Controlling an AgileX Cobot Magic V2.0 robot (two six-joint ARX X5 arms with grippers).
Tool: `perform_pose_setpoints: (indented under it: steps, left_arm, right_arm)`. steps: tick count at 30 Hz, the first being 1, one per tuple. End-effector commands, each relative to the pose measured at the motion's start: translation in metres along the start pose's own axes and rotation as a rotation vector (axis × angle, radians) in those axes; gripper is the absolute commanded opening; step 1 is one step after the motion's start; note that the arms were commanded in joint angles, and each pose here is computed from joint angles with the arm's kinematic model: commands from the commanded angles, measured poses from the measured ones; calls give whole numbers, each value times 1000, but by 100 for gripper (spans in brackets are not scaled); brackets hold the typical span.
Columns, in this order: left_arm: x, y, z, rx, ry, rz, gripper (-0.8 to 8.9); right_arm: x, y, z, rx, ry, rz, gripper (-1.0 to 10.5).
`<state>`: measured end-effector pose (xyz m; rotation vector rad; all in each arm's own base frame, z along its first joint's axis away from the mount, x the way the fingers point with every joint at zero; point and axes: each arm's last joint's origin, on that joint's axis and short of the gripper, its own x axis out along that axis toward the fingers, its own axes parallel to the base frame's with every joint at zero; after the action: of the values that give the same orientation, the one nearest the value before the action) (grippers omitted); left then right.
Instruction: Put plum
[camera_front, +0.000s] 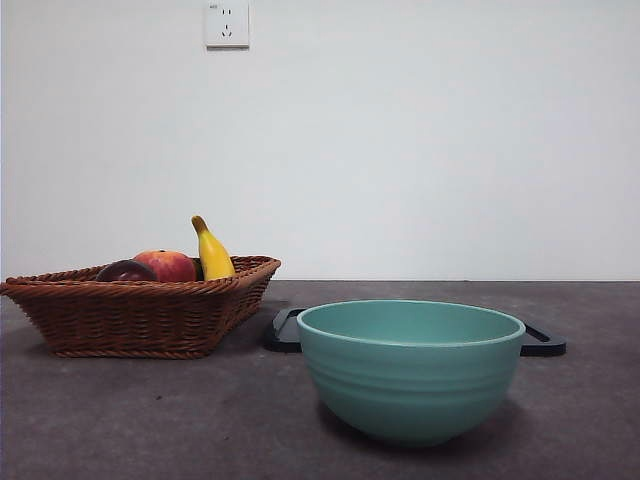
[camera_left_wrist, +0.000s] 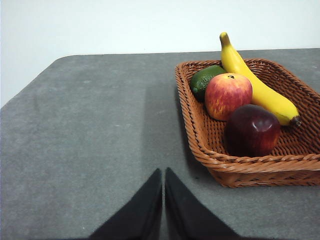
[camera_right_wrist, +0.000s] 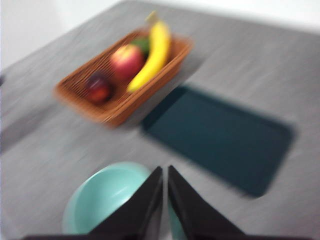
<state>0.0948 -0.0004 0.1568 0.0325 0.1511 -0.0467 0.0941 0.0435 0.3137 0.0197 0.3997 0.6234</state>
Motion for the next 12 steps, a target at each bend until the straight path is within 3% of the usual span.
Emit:
perform_pose_setpoints:
  steps: [1, 8, 12]
  left_arm:
    - [2, 0, -7, -3, 26, 1, 8]
    - [2, 0, -7, -3, 26, 1, 8]
    - [2, 0, -7, -3, 26, 1, 8]
  right_arm:
    - [-3, -9, -8, -76, -86, -91, 5]
    - [0, -32, -65, -84, -268, -382, 5]
    - [8, -39, -90, -75, -301, -455, 5]
